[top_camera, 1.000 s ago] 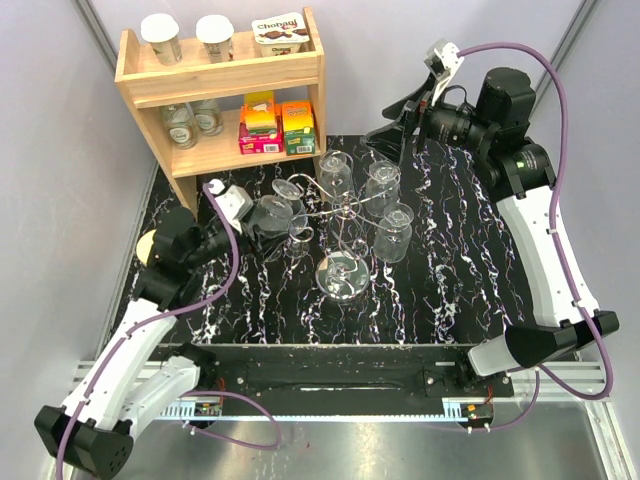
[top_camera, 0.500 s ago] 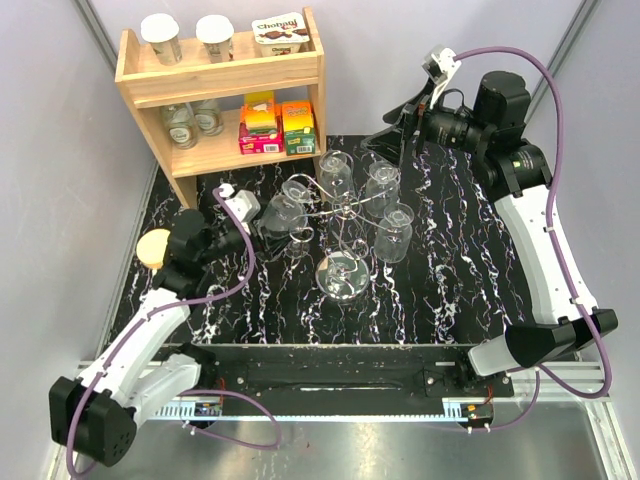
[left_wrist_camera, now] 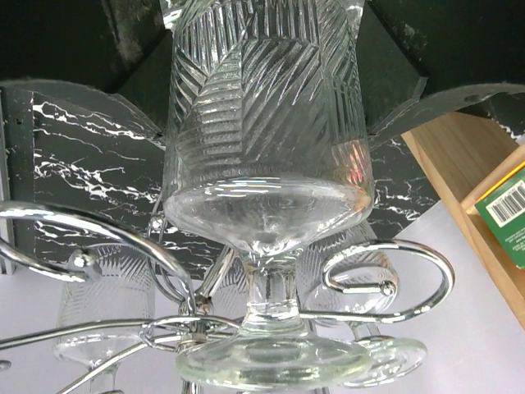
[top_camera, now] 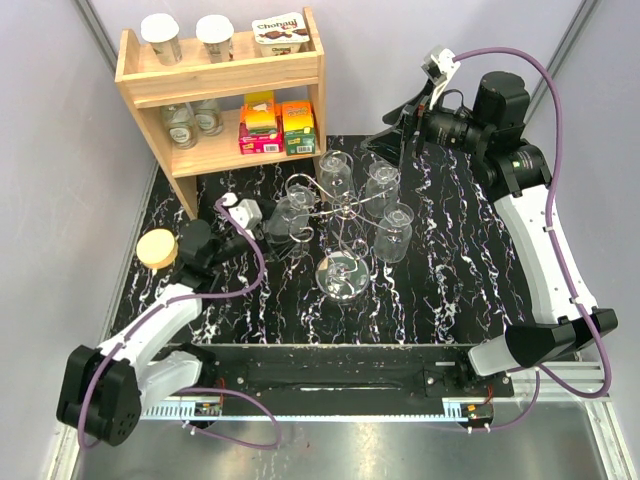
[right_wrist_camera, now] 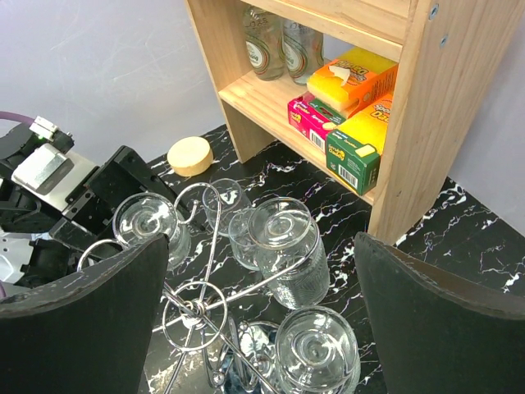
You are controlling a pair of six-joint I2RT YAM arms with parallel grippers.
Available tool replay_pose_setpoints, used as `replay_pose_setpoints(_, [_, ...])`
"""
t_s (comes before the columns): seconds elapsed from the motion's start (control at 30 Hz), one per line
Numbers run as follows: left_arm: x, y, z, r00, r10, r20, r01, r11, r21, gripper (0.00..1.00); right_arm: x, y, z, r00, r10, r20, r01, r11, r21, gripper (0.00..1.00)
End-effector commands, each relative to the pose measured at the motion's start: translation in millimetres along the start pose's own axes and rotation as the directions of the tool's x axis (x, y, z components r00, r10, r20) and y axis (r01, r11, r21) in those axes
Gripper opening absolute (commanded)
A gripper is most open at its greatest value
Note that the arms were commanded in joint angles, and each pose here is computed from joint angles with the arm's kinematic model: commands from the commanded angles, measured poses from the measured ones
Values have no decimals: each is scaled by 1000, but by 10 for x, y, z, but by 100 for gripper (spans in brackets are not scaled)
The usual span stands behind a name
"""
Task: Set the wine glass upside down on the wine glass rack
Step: Turn the wine glass upside down at the wine rack.
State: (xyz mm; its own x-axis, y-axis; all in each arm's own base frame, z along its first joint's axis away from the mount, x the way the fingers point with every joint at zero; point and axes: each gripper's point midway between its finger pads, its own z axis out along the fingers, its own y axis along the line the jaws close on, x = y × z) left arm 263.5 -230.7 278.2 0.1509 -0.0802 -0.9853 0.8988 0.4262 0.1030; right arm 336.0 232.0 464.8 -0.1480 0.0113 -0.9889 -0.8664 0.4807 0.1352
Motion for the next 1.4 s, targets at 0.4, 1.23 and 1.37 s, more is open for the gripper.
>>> replay_pose_setpoints(0.4, [-472, 59, 290, 956, 93, 278, -122, 989, 89, 0, -14, -32, -31, 998, -65, 5, 65, 998, -5, 99])
replay_pose_setpoints(1.23, [-476, 323, 447, 913, 167, 372, -184, 983, 10, 0, 85, -5, -47, 998, -60, -19, 59, 998, -23, 99])
replay_pose_setpoints(1.37, [-517, 406, 422, 907, 178, 381, -183, 983, -23, 0, 94, -3, -49, 998, -59, -22, 59, 998, -24, 99])
